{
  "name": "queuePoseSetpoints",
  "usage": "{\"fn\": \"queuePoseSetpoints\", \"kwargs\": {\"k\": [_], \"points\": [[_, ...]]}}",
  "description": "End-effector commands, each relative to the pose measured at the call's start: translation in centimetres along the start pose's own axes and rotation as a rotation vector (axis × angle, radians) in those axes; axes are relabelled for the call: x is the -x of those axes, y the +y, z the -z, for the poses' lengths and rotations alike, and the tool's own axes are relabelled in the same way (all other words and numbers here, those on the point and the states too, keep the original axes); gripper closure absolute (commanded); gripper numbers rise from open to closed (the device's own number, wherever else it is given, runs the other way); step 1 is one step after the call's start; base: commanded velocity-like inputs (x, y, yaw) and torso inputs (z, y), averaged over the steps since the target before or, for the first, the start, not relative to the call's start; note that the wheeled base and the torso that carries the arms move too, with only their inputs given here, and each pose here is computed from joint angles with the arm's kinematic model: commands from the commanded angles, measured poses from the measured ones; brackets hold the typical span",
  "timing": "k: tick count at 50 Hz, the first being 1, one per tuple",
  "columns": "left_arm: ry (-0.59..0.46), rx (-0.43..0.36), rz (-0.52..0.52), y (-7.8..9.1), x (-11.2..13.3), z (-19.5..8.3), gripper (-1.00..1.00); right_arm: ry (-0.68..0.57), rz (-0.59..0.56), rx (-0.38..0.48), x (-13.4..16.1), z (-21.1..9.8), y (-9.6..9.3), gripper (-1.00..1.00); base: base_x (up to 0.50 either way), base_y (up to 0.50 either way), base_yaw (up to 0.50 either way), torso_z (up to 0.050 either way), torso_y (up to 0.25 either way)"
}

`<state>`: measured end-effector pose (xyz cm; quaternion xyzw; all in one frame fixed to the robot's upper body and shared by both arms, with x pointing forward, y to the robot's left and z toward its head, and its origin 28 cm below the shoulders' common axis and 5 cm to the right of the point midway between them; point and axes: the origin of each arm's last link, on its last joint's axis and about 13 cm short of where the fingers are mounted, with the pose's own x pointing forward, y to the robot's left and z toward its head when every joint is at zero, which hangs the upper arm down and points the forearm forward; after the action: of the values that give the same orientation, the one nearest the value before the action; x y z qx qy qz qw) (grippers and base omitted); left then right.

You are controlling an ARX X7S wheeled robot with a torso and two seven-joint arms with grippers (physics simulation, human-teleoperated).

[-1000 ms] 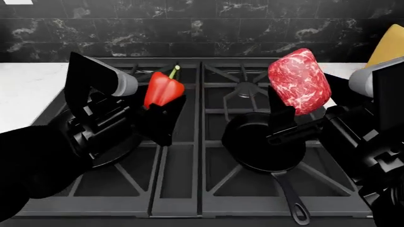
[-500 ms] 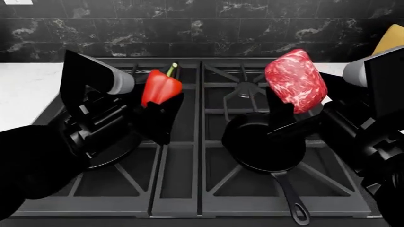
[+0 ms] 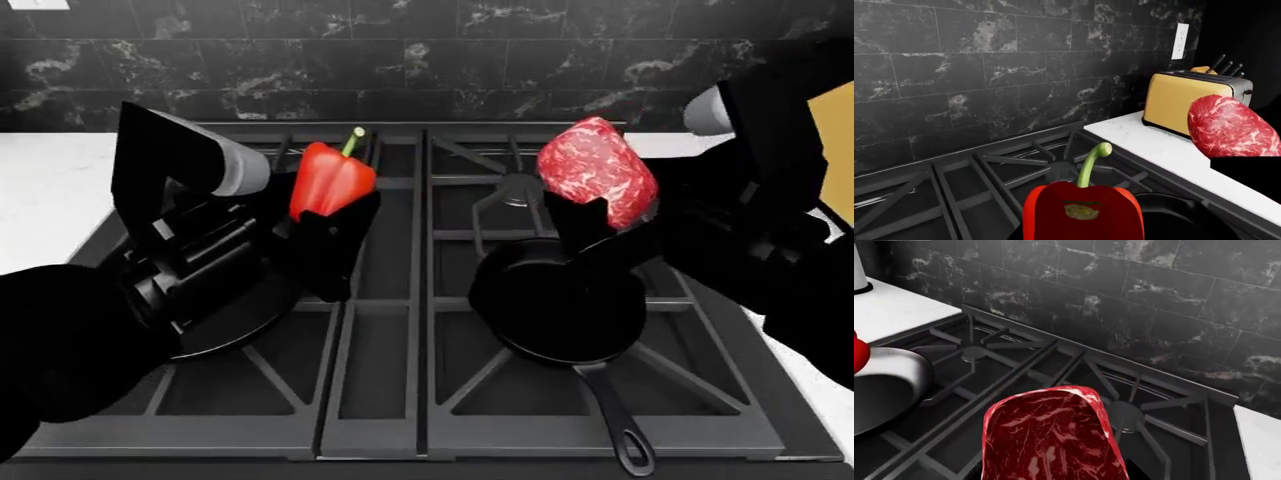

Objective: Place both pans onto different burners. Then place the bell pepper and the pork loin on different pans.

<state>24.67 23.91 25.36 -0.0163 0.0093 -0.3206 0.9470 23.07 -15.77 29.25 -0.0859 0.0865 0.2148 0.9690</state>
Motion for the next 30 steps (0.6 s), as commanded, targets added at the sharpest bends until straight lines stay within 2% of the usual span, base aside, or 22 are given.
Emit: {"fn": "queuePoseSetpoints", "kwargs": {"k": [1,7,15,30], "points": [[-0.008,0.01,-0.007,0.0,0.2,-0.2,1.0,0.058,-0.02,0.017,-0.5,-2.4,-2.8,1.0,0.0,0.0,0.0,0.0,0.0],[-0.01,0.012,-0.008,0.0,0.2,-0.3,1.0,0.13,-0.039,0.021,-1.4,-2.2,-3.7,1.0,0.0,0.0,0.0,0.0,0.002],[-0.008,0.014,-0.005,0.0,0.1,-0.2,1.0,0.211,-0.071,0.034,-2.1,-1.5,-3.9,1.0,0.0,0.0,0.0,0.001,0.001],[-0.003,0.018,-0.007,0.3,-0.1,0.0,1.0,0.286,-0.106,0.018,-3.4,-0.9,-4.5,1.0,0.0,0.0,0.0,0.0,0.001]]}}
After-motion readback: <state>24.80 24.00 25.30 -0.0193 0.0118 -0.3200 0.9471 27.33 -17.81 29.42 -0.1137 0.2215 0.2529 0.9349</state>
